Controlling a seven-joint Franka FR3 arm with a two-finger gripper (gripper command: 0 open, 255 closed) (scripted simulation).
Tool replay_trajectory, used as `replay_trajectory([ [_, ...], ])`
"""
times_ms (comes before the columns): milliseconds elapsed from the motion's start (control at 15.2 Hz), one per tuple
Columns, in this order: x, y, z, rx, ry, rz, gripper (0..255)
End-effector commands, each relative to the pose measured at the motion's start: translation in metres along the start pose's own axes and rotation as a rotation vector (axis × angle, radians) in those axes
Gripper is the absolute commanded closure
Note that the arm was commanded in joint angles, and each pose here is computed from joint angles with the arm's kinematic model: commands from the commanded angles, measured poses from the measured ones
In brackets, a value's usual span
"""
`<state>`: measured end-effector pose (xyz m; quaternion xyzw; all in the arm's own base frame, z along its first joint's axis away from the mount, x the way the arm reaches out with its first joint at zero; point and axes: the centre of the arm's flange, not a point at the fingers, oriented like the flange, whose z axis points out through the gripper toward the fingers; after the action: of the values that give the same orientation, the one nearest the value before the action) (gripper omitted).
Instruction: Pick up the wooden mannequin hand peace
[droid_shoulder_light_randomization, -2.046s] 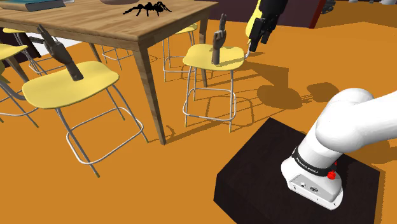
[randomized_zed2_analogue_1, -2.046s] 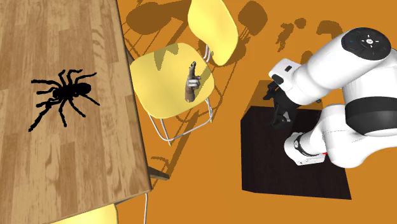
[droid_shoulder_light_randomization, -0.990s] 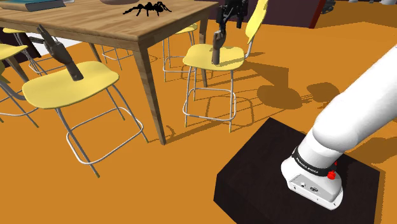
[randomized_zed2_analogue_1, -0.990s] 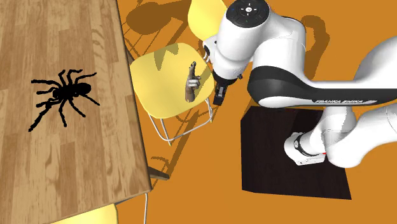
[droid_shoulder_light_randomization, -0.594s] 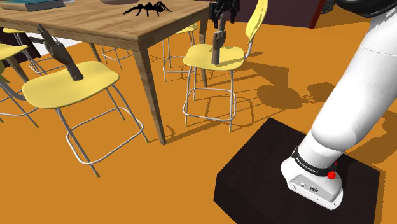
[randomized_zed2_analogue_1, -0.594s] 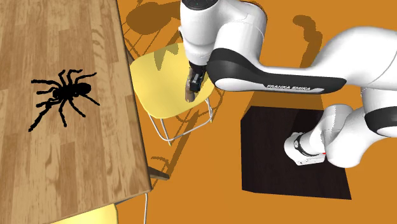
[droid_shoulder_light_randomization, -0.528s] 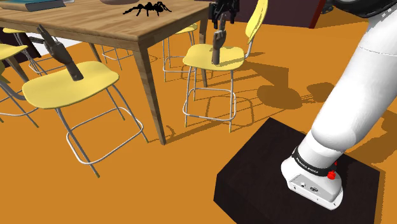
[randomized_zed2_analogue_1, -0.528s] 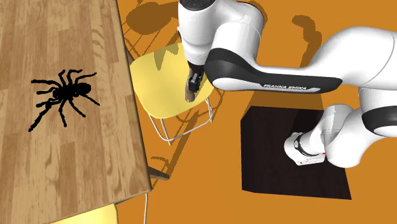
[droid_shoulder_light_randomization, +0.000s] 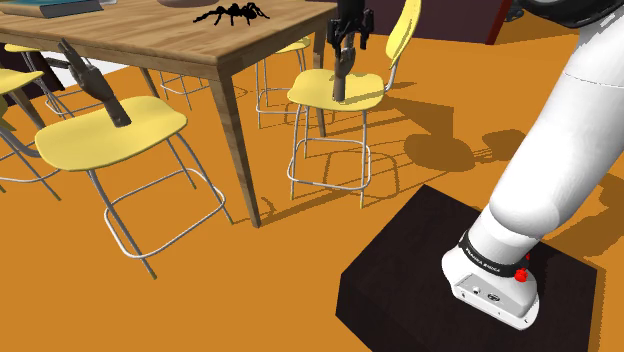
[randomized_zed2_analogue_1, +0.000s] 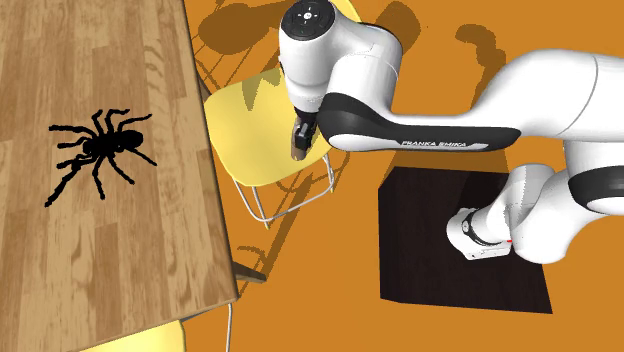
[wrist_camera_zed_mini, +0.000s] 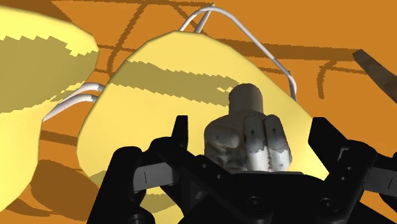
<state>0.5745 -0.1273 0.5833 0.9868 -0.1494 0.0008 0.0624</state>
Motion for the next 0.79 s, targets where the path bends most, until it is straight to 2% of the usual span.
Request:
replay_trajectory([
  [0,0.0,0.0,0.002,0.0,0.0,0.0,255],
  [594,0.0,-0.001,0.002,0.0,0.0,0.0,255],
  [726,0.0,0.001,-0.008,0.0,0.0,0.0,255],
])
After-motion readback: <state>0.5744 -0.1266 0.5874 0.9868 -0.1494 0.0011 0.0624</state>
